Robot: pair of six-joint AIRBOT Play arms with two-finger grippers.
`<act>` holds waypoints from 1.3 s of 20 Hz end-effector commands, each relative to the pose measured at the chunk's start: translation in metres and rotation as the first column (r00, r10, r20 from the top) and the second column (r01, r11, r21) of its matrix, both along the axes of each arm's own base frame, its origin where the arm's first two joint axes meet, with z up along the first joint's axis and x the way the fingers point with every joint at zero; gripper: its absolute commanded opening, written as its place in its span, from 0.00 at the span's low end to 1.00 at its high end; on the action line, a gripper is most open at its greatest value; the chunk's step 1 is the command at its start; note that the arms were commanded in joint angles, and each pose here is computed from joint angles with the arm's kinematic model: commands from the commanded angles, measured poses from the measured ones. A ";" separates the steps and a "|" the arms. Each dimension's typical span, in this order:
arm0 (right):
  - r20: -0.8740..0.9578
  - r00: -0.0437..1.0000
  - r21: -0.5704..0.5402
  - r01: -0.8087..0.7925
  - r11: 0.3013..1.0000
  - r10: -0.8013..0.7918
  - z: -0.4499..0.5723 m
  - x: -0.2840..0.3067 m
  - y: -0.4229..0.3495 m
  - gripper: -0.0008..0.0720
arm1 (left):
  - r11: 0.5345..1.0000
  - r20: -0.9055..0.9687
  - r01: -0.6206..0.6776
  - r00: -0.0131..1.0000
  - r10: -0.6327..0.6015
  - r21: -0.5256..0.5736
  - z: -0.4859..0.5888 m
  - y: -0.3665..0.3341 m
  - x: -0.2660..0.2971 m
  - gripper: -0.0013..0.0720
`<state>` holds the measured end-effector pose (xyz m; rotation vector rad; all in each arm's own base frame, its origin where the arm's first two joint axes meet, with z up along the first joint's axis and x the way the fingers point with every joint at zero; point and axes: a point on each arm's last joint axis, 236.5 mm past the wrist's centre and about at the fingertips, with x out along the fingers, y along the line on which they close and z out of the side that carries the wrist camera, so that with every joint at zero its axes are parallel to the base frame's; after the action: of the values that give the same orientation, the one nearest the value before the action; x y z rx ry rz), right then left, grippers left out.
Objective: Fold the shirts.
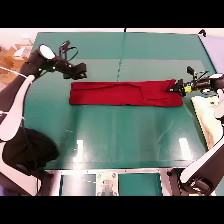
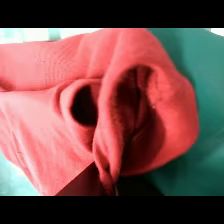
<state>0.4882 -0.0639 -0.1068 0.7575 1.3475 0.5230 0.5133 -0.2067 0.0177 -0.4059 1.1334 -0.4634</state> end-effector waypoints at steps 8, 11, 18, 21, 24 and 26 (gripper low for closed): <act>0.157 0.980 -0.072 -0.113 0.991 0.123 0.160 -0.009 0.044 0.04 | 0.989 0.113 0.090 0.991 -0.077 -0.114 -0.054 -0.169 -0.013 0.04; 0.254 0.948 -0.089 -0.177 0.980 0.194 0.224 -0.025 0.082 0.04 | 0.980 0.116 0.112 0.989 -0.094 -0.161 -0.064 -0.214 -0.024 0.04; 0.354 0.891 -0.075 -0.277 0.958 0.285 0.290 -0.051 0.158 0.04 | 0.953 0.026 0.081 0.997 -0.077 -0.292 -0.090 -0.273 -0.042 0.04; 0.367 0.880 -0.079 -0.293 0.953 0.301 0.291 -0.049 0.175 0.04 | 0.940 -0.058 0.068 0.994 -0.093 -0.335 -0.102 -0.284 -0.057 0.04; 0.356 0.891 -0.100 -0.265 0.959 0.283 0.285 -0.043 0.175 0.04 | 0.926 -0.101 0.134 0.979 -0.180 -0.353 -0.084 -0.270 -0.062 0.04; 0.337 0.900 -0.105 -0.258 0.961 0.278 0.281 -0.043 0.175 0.04 | 0.906 -0.116 0.209 0.956 -0.268 -0.369 -0.055 -0.239 -0.060 0.04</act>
<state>0.4431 0.1083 0.1777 0.4047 1.1194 0.8205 0.4639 -0.4682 -0.0629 -0.6521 1.1824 -0.7686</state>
